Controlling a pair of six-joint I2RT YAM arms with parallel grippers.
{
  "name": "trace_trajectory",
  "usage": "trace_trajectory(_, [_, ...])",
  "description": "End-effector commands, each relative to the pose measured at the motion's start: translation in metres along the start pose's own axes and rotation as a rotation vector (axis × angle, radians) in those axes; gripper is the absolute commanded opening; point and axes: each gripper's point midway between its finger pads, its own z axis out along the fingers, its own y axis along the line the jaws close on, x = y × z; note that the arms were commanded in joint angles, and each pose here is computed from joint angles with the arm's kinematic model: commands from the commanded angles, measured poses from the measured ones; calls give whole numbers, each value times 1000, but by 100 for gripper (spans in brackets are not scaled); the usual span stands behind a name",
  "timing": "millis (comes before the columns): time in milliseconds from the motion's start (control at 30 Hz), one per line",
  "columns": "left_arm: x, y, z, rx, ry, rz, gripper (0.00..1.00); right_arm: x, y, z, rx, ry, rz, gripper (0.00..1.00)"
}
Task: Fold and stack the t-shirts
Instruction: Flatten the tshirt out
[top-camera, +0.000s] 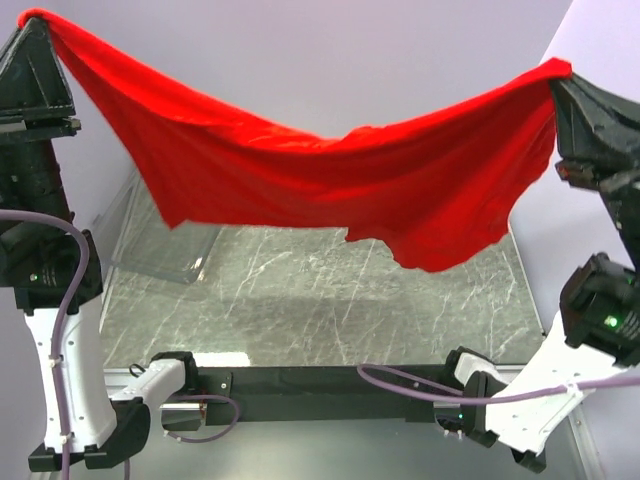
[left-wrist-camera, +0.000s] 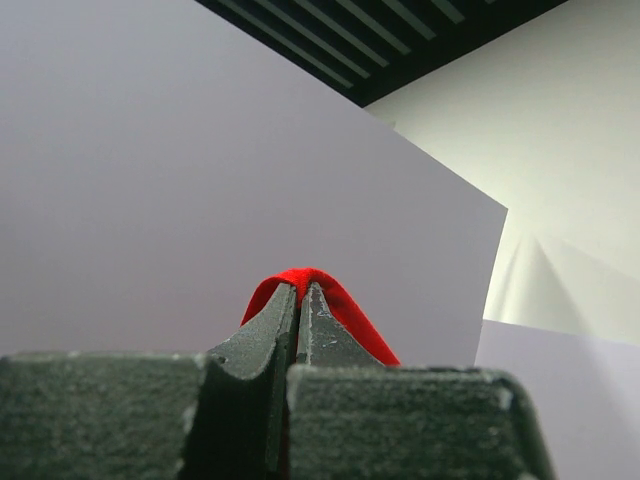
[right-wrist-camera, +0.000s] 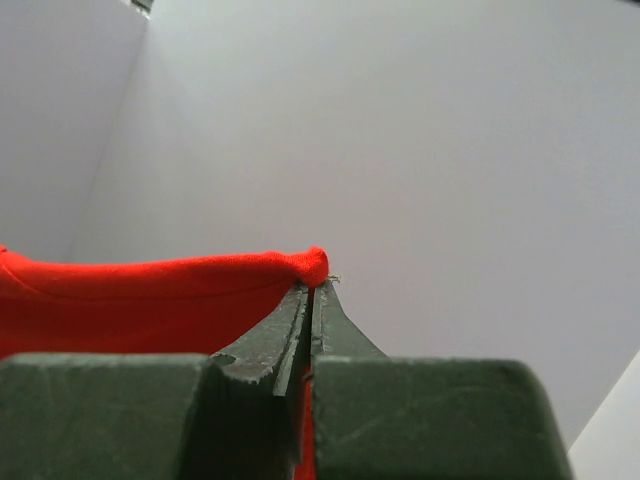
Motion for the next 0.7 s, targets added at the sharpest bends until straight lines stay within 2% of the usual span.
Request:
trace_trajectory(0, [-4,5,3,-15,-24,43,1,-17,4,0,11,-42,-13,0])
trace_trajectory(100, [1,13,5,-44,-13,47,1,-5,-8,0,54,-21,12,0])
trace_trajectory(200, [22,32,8,-96,34,31,1,22,-25,-1,104,24,54,0])
trace_trajectory(300, [61,58,8,-134,106,-10,1,67,-43,-3,142,93,125,0])
trace_trajectory(333, [82,72,4,-162,144,-24,1,95,-50,-6,151,138,172,0])
trace_trajectory(400, [116,91,-1,-177,198,-55,1,125,-56,-10,156,179,202,0])
trace_trajectory(433, [149,113,-10,-208,263,-69,1,161,-62,-17,176,230,257,0])
trace_trajectory(500, [186,130,-22,-226,327,-116,1,198,-63,-22,186,276,257,0])
trace_trajectory(533, [227,149,-38,-248,404,-143,1,239,-64,-33,212,337,306,0])
trace_trajectory(567, [248,157,-46,-257,441,-160,1,260,-58,-36,212,365,330,0])
trace_trajectory(600, [268,164,-56,-259,481,-163,1,275,-59,-37,208,371,286,0])
trace_trajectory(633, [314,172,-76,-273,565,-186,1,318,-52,-50,221,433,319,0])
trace_trajectory(667, [336,177,-87,-280,608,-188,1,340,-49,-56,231,457,310,0])
